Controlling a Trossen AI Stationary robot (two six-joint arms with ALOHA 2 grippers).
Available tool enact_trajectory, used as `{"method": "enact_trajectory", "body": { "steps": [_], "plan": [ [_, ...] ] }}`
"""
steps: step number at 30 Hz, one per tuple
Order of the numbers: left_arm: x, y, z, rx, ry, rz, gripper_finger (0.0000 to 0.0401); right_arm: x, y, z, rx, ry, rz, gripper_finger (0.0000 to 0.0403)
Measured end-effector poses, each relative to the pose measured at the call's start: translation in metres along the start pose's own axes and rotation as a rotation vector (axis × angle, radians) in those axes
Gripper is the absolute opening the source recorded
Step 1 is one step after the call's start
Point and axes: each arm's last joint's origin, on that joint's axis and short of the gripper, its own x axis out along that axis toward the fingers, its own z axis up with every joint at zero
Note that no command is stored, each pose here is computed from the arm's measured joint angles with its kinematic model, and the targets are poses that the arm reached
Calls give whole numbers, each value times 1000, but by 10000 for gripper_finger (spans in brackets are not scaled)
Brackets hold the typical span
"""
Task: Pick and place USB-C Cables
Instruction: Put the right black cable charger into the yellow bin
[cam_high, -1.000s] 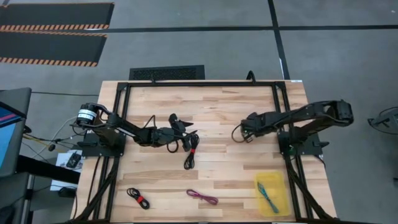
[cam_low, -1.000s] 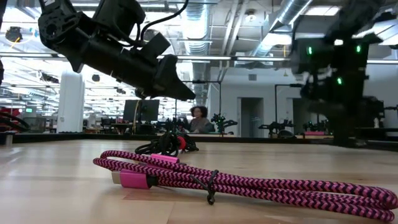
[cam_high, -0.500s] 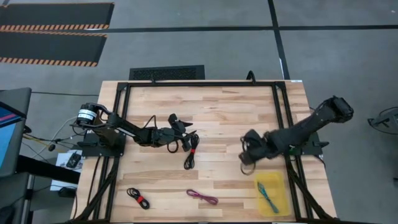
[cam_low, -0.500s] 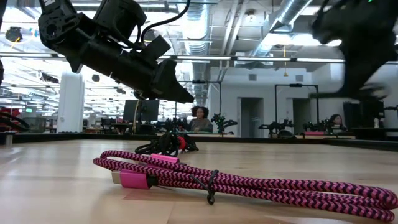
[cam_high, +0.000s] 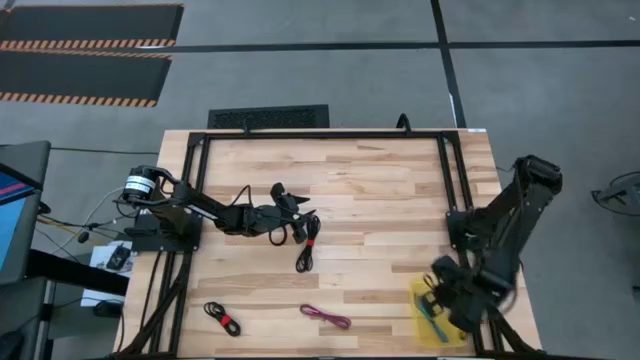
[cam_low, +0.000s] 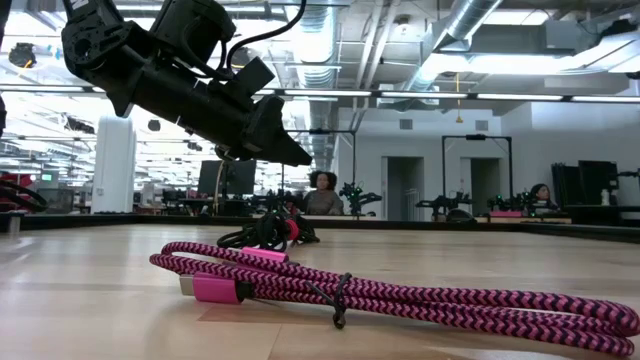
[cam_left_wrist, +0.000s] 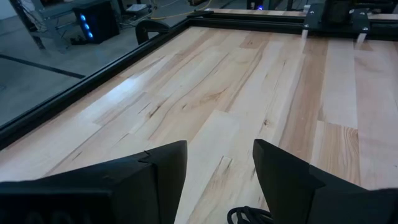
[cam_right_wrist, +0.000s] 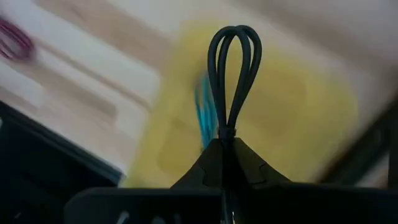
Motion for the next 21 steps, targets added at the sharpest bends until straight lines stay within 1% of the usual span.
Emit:
{"method": "enact_trajectory", "body": {
  "steps": [2, 3, 8, 10, 16, 21],
  "plan": [
    [0, 0, 0, 0, 0, 0, 176, 2, -4, -14, 41, 32, -35, 17],
    [0, 0, 0, -1, -1, 0, 176, 5, -5, -19, 38, 47, -48, 18],
    [0, 0, 1, -6, -9, 0, 176, 23, 7, -36, 29, 95, -4, 20],
    [0, 0, 1, -7, -10, -1, 176, 31, 11, -40, 28, 115, -11, 20],
    [0, 0, 1, -9, -12, -1, 176, 51, 15, -43, 15, 169, -125, 25],
    [0, 0, 1, -9, -12, -1, 176, 59, 24, -37, -22, 186, -127, 51]
  ]
}}
